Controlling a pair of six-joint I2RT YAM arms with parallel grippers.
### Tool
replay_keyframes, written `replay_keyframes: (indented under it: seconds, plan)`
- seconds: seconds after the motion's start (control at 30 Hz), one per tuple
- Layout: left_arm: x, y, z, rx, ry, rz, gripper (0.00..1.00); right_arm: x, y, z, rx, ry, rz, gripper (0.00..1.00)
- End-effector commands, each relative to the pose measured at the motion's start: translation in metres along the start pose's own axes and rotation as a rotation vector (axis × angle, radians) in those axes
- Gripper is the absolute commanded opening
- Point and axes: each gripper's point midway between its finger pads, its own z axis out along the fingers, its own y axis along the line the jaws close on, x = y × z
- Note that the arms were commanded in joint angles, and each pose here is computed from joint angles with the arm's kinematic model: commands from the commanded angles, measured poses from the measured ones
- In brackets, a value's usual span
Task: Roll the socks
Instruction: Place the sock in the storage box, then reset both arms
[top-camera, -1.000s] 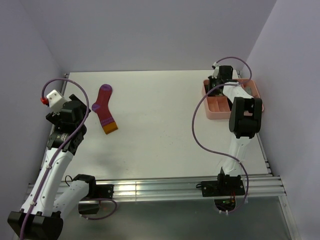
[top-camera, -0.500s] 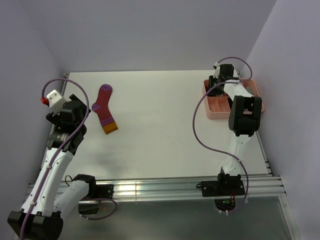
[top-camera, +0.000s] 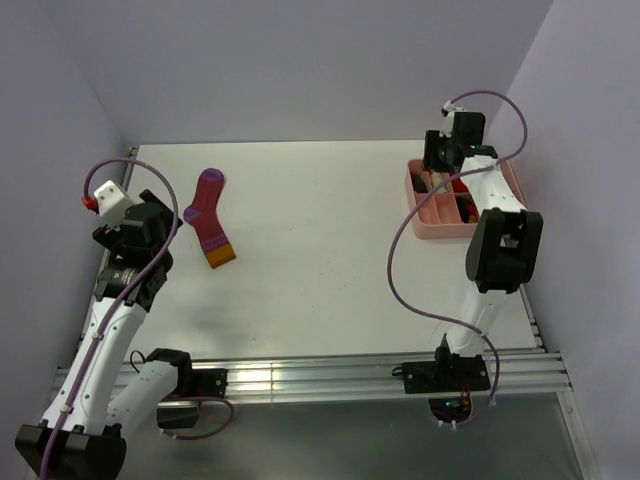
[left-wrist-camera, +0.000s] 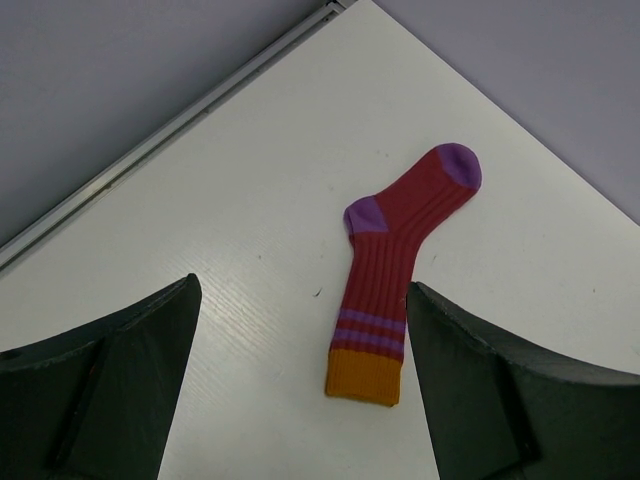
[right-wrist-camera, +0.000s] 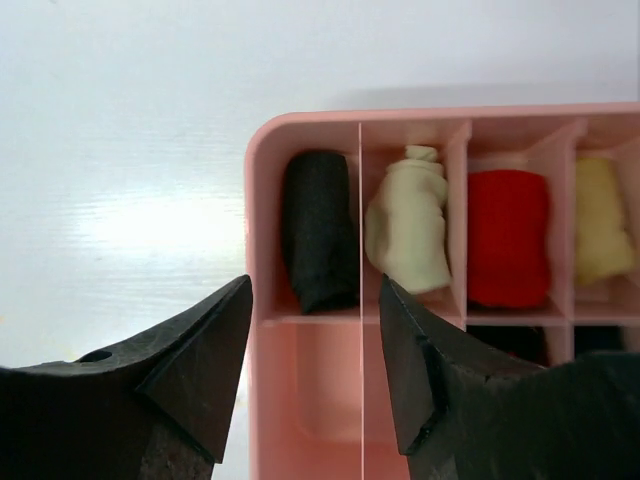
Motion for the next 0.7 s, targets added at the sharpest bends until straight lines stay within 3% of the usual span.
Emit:
replay_keyframes:
  seconds: [0.0, 0.17, 0.27, 0.3, 0.37, 0.53, 0.67]
  plan:
    - [-0.012, -0.003, -0.007, 0.037, -0.037, -0.020, 0.89, -0.061, 0.002, -0.081, 0.054, -0.205, 0.014, 0.61]
    - [-0.029, 0.000, -0.021, 0.051, -0.064, -0.045, 0.93, -0.095, 0.018, -0.200, 0.050, -0.421, 0.069, 0.69]
    - [-0.048, 0.002, -0.034, 0.065, -0.100, -0.079, 0.95, -0.095, 0.020, -0.253, 0.066, -0.483, 0.108, 0.76]
    - [-0.054, 0.005, -0.041, 0.070, -0.110, -0.088, 0.96, -0.097, 0.025, -0.291, 0.060, -0.557, 0.130, 0.78]
    - [-0.069, 0.007, -0.053, 0.089, -0.140, -0.111, 0.97, -0.089, 0.028, -0.322, 0.059, -0.606, 0.157, 1.00]
    - [-0.104, 0.019, -0.091, 0.147, -0.198, -0.133, 0.98, -0.061, 0.024, -0.425, 0.121, -0.818, 0.203, 1.00]
    - [-0.130, 0.036, -0.120, 0.175, -0.259, -0.157, 0.99, -0.030, 0.020, -0.474, 0.164, -0.927, 0.230, 1.00]
